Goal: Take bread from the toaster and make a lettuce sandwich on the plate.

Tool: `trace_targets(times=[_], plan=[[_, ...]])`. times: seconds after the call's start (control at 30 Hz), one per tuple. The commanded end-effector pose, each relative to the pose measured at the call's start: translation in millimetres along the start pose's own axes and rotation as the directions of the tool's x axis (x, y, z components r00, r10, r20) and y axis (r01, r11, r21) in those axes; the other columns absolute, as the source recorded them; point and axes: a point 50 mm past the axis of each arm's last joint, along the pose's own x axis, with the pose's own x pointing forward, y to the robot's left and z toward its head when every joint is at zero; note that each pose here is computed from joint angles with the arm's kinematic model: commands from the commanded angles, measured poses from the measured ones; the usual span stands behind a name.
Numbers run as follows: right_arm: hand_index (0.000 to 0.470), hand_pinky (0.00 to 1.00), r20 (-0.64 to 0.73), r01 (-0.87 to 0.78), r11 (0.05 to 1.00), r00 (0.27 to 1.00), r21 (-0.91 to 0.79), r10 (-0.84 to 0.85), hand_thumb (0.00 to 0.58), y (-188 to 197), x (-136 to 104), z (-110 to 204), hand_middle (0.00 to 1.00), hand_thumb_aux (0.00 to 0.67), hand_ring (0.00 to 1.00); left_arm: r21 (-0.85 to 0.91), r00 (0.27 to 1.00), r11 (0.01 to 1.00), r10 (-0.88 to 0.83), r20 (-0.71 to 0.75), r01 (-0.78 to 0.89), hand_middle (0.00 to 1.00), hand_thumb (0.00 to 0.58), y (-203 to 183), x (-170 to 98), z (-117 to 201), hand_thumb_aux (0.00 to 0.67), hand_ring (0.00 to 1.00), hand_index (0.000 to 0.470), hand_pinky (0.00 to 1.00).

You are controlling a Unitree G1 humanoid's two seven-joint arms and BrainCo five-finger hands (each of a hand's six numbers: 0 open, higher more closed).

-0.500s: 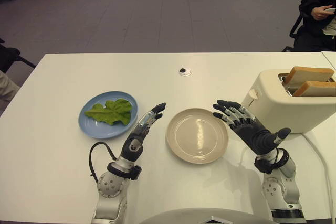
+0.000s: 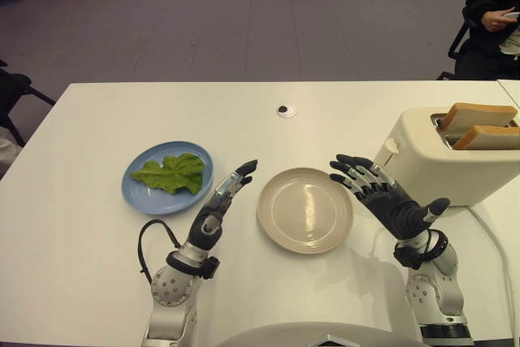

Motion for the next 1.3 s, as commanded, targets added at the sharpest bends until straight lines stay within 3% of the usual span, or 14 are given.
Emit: trace_targets(times=[0.03, 0.13, 0.27, 0.4, 0.5, 0.57, 0.63, 0.67, 0.7, 0.77, 1.03, 1.07, 1.1, 1.3], plan=[[0.000, 0.00, -0.010, -0.014, 1.000, 1.000, 0.001, 0.015, 0.000, 1, 0, 0, 0.00, 0.000, 0.00, -0.018, 1.000, 1.000, -0.001, -0.009, 0.001, 0.00, 0.000, -1, -1, -1, 0.000, 0.00, 0.000, 0.00], [0.000, 0.00, 0.039, -0.051, 0.997, 0.998, -0.061, 0.054, 0.000, -1, 2, 20, 0.00, 0.000, 0.00, -0.025, 1.000, 1.000, 0.002, -0.006, -0.002, 0.00, 0.000, -3, -2, 0, 0.000, 0.00, 0.000, 0.00], [0.000, 0.00, 0.160, 0.043, 0.892, 0.987, -0.450, 0.033, 0.000, -40, -5, 122, 0.00, 0.000, 0.00, -0.038, 1.000, 0.999, -0.004, -0.004, 0.004, 0.00, 0.000, -7, 0, -1, 0.000, 0.00, 0.000, 0.00], [0.000, 0.00, 0.050, 0.135, 0.466, 0.980, -0.875, -0.190, 0.000, -98, -22, 181, 0.00, 0.000, 0.00, -0.044, 1.000, 0.999, -0.002, 0.001, 0.002, 0.00, 0.000, -12, 2, 1, 0.000, 0.00, 0.000, 0.00], [0.000, 0.00, -0.123, -0.115, 0.042, 0.934, -0.992, -0.337, 0.000, -131, -24, 186, 0.00, 0.000, 0.00, -0.043, 1.000, 0.999, -0.001, 0.000, 0.001, 0.00, 0.000, -12, 3, 0, 0.000, 0.00, 0.000, 0.00], [0.000, 0.00, -0.222, -0.282, -0.092, 0.885, -0.955, -0.409, 0.000, -146, -29, 180, 0.00, 0.000, 0.00, -0.044, 1.000, 0.999, -0.002, -0.002, 0.002, 0.00, 0.000, -11, 4, -1, 0.000, 0.00, 0.000, 0.00], [0.000, 0.00, -0.244, -0.328, -0.111, 0.853, -0.938, -0.462, 0.000, -159, -38, 176, 0.00, 0.000, 0.00, -0.045, 1.000, 0.999, -0.003, -0.002, 0.003, 0.00, 0.000, -11, 4, -2, 0.000, 0.00, 0.000, 0.00], [0.055, 0.00, -0.250, -0.345, -0.112, 0.834, -0.932, -0.493, 0.128, -165, -45, 172, 0.00, 0.079, 0.00, -0.045, 1.000, 0.999, -0.005, -0.002, 0.004, 0.00, 0.000, -11, 5, -2, 0.000, 0.00, 0.000, 0.00], [0.227, 0.00, -0.259, -0.367, -0.114, 0.813, -0.923, -0.521, 0.425, -170, -52, 167, 0.00, 0.323, 0.00, -0.045, 1.000, 0.999, -0.006, -0.002, 0.006, 0.00, 0.000, -12, 5, -2, 0.000, 0.00, 0.000, 0.00], [0.295, 0.00, -0.262, -0.378, -0.104, 0.791, -0.920, -0.553, 0.500, -178, -63, 159, 0.00, 0.420, 0.00, -0.047, 1.000, 0.999, -0.008, -0.003, 0.008, 0.00, 0.000, -12, 6, -3, 0.000, 0.00, 0.000, 0.00], [0.335, 0.00, -0.269, -0.355, -0.083, 0.823, -0.931, -0.500, 0.532, -181, -66, 144, 0.00, 0.478, 0.00, -0.045, 1.000, 0.999, -0.003, -0.009, 0.003, 0.00, 0.000, -11, 5, -3, 0.000, 0.00, 0.000, 0.00], [0.374, 0.00, -0.269, -0.351, -0.077, 0.825, -0.933, -0.498, 0.556, -181, -66, 143, 0.00, 0.533, 0.00, -0.045, 1.000, 0.999, -0.002, -0.009, 0.002, 0.00, 0.000, -10, 5, -3, 0.000, 0.00, 0.000, 0.00], [0.470, 0.00, -0.270, -0.348, -0.072, 0.827, -0.935, -0.494, 0.580, -181, -66, 142, 0.00, 0.670, 0.00, -0.044, 1.000, 0.999, -0.001, -0.009, 0.001, 0.00, 0.000, -10, 5, -3, 0.000, 0.00, 0.000, 0.00], [0.470, 0.00, -0.195, -0.227, -0.014, 0.866, -0.974, -0.461, 0.580, -181, -56, 153, 0.00, 0.670, 0.00, -0.040, 1.000, 0.999, 0.000, -0.012, -0.001, 0.00, 0.000, -9, 5, -3, 0.000, 0.00, 0.000, 0.00]])
